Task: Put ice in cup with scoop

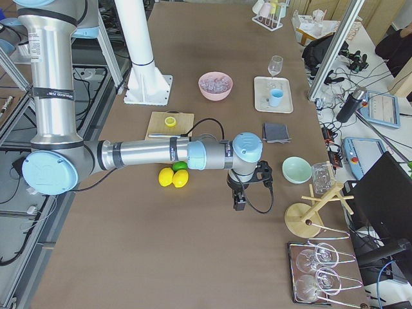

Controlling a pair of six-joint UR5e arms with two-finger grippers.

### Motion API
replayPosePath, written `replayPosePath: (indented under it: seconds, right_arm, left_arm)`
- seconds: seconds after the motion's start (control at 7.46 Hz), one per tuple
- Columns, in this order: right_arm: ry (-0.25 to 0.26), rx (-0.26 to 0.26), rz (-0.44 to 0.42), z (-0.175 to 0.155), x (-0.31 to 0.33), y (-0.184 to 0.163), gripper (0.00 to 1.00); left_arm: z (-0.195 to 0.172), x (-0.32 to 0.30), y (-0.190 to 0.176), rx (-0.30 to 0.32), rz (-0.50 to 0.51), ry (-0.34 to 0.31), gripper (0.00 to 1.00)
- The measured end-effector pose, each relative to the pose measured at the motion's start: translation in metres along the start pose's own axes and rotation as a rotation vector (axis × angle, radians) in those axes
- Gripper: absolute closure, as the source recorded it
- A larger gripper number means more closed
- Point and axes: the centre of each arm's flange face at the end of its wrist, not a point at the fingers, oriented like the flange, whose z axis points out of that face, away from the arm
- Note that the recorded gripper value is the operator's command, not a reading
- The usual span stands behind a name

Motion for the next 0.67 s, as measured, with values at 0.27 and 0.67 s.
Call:
replayPosePath:
  seconds: [0.27, 0.67]
  right_arm:
    - [-0.048, -0.012, 0.049, 0.006, -0.051, -0.007, 0.00]
    - [-0.077, -0.028, 0.163, 0.009, -0.151, -0.009, 0.00]
  left_arm:
    - [0.005, 0.025, -0.012, -0.004, 0.052, 0.029, 0.02]
    - [0.032, 0.100, -0.041, -0.026, 0.228, 0.067, 0.02]
